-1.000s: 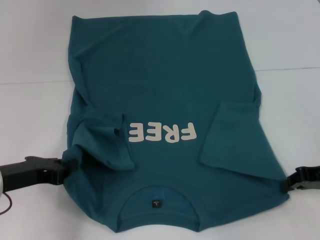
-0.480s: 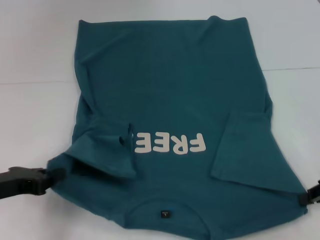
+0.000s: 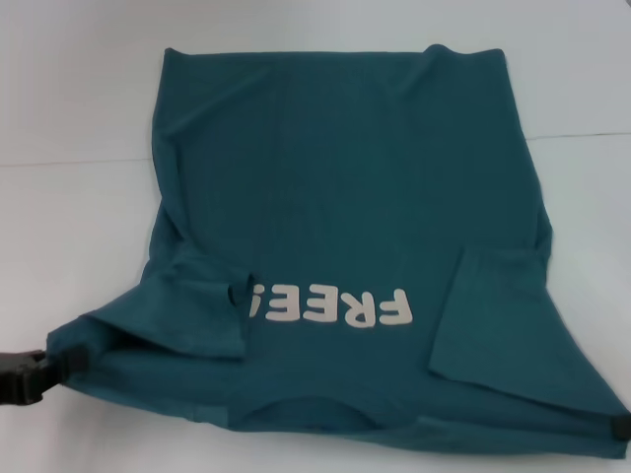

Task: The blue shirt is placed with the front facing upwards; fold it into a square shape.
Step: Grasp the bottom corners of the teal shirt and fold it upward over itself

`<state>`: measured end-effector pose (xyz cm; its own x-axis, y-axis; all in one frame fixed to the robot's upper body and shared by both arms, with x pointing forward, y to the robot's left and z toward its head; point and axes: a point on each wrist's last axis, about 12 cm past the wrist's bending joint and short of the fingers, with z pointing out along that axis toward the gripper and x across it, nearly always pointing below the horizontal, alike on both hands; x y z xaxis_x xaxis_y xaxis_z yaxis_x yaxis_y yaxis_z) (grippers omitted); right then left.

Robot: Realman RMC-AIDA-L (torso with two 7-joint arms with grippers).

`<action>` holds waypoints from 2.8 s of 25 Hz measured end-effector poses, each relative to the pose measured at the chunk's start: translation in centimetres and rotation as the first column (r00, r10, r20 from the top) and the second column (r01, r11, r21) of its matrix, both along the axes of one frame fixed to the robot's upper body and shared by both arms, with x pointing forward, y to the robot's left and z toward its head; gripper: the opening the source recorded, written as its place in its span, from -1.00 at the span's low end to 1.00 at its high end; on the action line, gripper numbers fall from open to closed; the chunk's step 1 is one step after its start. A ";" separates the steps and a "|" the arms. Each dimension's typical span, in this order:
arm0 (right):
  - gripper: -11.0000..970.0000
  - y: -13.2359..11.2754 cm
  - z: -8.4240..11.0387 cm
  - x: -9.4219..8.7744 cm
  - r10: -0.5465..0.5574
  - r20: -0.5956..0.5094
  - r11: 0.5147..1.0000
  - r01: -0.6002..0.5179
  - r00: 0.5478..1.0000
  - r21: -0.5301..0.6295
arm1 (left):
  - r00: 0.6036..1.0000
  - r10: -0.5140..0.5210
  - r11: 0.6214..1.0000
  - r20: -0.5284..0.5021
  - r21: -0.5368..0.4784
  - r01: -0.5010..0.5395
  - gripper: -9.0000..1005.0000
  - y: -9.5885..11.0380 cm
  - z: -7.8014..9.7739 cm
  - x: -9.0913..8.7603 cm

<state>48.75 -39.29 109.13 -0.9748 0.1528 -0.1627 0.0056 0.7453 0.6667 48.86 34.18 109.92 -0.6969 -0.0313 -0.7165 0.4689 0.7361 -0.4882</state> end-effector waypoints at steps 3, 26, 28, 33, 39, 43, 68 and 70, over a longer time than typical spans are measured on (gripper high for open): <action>-0.93 -0.5 0.0 -0.7 -0.016 -0.001 1.000 0.016 1.000 0.017 | 1.000 -0.001 1.000 -0.003 -0.015 0.001 -0.90 0.2 -0.1 -0.5; -0.93 -2.2 1.6 -0.6 -0.054 0.026 0.998 0.053 0.998 0.035 | 0.999 0.032 0.970 -0.030 -0.240 -0.039 -0.90 1.9 -2.5 -7.4; -0.93 -2.1 1.6 -0.7 -0.054 0.023 0.998 0.053 0.998 0.037 | 0.999 0.030 0.968 -0.040 -0.247 -0.039 -0.89 1.9 -2.8 -7.7; -0.93 -2.2 1.0 -1.5 -0.061 0.009 0.997 0.061 0.998 0.046 | 0.998 0.010 0.964 -0.057 -0.265 -0.025 -0.89 1.7 -3.0 -8.5; -0.93 -2.7 0.4 -2.6 -0.091 -0.001 0.995 0.091 0.996 0.052 | 0.998 -0.001 0.957 -0.070 -0.289 -0.020 -0.89 1.4 -3.3 -9.0; -0.93 -2.9 0.4 -3.0 -0.099 0.001 0.993 0.099 0.995 0.063 | 0.997 0.000 0.955 -0.078 -0.294 -0.023 -0.89 1.4 -3.6 -9.3; -0.93 -2.4 -0.4 -6.3 -0.117 -0.025 0.987 0.119 0.993 0.109 | 0.993 0.042 0.958 -0.113 -0.277 -0.072 -0.88 2.4 -4.1 -11.9; -0.93 -2.4 -0.4 -6.3 -0.117 -0.025 0.987 0.119 0.993 0.109 | 0.992 0.046 0.958 -0.119 -0.275 -0.077 -0.88 2.5 -4.2 -12.2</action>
<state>42.47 -41.66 108.73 -0.9515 0.2830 -0.1205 0.1022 0.6604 0.7439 36.65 36.63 105.73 -0.7612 -0.2643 -0.5922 0.3587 0.5892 -0.7240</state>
